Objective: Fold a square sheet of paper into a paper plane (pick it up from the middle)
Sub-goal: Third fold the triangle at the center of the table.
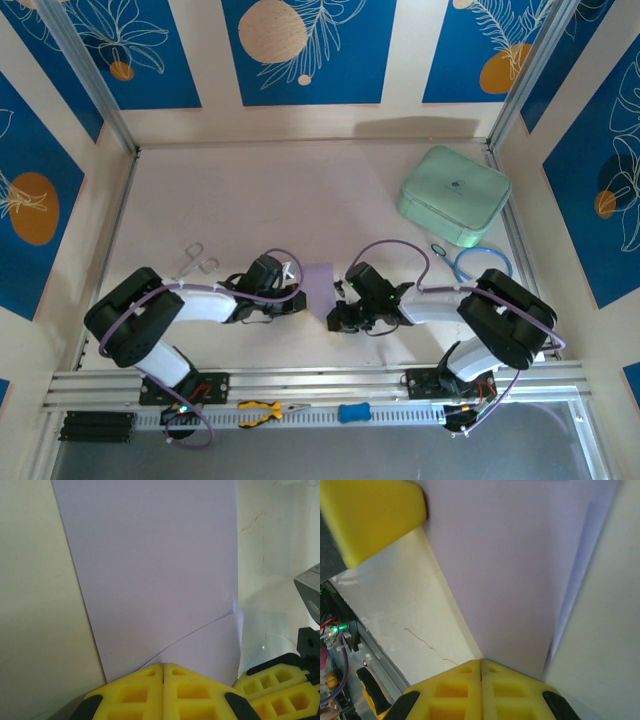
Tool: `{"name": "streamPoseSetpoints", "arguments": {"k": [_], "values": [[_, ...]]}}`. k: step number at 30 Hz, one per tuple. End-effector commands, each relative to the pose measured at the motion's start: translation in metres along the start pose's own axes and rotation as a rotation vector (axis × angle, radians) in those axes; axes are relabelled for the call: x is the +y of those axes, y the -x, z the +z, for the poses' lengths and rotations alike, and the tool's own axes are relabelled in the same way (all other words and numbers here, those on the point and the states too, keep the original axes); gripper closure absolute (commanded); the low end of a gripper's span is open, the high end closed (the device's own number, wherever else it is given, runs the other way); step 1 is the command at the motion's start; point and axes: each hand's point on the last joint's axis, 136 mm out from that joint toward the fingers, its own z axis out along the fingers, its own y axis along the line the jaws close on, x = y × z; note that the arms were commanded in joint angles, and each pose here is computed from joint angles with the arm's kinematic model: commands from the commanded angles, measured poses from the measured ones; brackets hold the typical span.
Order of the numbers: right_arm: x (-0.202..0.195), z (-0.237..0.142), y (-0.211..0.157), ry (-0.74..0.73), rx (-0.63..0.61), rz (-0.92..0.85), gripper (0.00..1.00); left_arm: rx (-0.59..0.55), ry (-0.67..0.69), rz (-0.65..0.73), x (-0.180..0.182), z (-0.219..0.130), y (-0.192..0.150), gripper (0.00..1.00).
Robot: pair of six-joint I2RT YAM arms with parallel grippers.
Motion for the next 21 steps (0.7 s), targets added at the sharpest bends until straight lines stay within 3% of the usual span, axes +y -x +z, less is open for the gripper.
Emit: {"name": "streamPoseSetpoints", "arguments": {"k": [1, 9, 12, 15, 21], "values": [[-0.029, -0.005, -0.03, -0.079, 0.042, 0.075, 0.92, -0.021, 0.144, -0.051, 0.035, -0.003, -0.006, 1.0], [-0.028, -0.047, -0.009, -0.169, -0.148, 0.106, 0.81, -0.11, 0.121, -0.049, 0.012, -0.023, 0.012, 0.98], [-0.026, -0.061, 0.005, -0.19, -0.218, 0.117, 0.72, -0.136, 0.133, -0.016, -0.001, -0.035, 0.024, 0.81], [-0.019, -0.067, 0.015, -0.19, -0.258, 0.101, 0.63, -0.136, 0.153, 0.011, -0.011, -0.045, 0.031, 0.7], [0.006, -0.056, 0.028, -0.156, -0.225, -0.003, 0.59, -0.102, 0.137, -0.016, -0.011, -0.056, 0.032, 0.59]]}}
